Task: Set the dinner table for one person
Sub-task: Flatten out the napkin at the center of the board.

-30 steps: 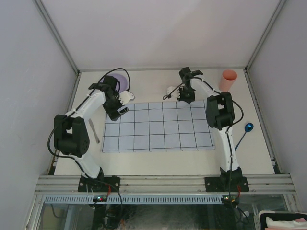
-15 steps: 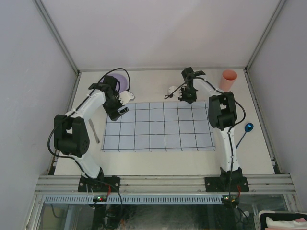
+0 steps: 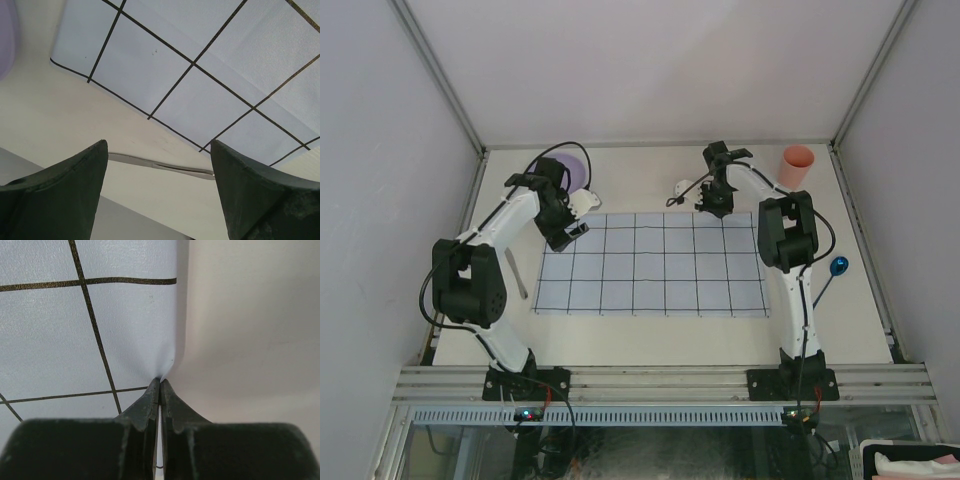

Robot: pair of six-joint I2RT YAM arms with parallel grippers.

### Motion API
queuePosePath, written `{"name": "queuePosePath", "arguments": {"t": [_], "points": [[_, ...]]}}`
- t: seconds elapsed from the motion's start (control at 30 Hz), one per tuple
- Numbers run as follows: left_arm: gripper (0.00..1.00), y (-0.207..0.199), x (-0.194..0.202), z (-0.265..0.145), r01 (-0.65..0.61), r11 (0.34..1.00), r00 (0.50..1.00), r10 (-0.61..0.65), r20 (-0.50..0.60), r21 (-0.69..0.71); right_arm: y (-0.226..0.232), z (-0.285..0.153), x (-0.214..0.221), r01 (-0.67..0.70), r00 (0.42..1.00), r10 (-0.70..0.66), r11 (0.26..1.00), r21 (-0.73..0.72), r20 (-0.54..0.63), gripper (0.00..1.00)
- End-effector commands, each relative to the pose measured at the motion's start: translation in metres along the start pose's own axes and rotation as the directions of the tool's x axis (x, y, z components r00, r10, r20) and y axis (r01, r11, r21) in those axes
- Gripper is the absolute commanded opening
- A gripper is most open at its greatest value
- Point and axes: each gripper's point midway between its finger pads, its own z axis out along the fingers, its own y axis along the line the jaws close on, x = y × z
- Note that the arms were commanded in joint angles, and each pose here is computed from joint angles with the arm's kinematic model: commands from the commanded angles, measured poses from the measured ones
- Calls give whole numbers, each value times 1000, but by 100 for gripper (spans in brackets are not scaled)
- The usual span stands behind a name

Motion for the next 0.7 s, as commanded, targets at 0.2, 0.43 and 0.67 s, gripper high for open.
{"name": "queuePosePath", "arguments": {"t": [0.2,0.43,0.67], "points": [[87,5,-6,-9,8,1000,999,-7,37,-18,21,6,23,-54,997,48,995,-89,-63,0],[87,6,-5,-7,4,1000,1000,-4,29,-24,24,7,26,-56,997,50,994,-97,-64,0],[87,7,-8,-6,10,1000,999,-10,38,-18,20,6,23,-54,997,49,995,-85,-54,0]]}}
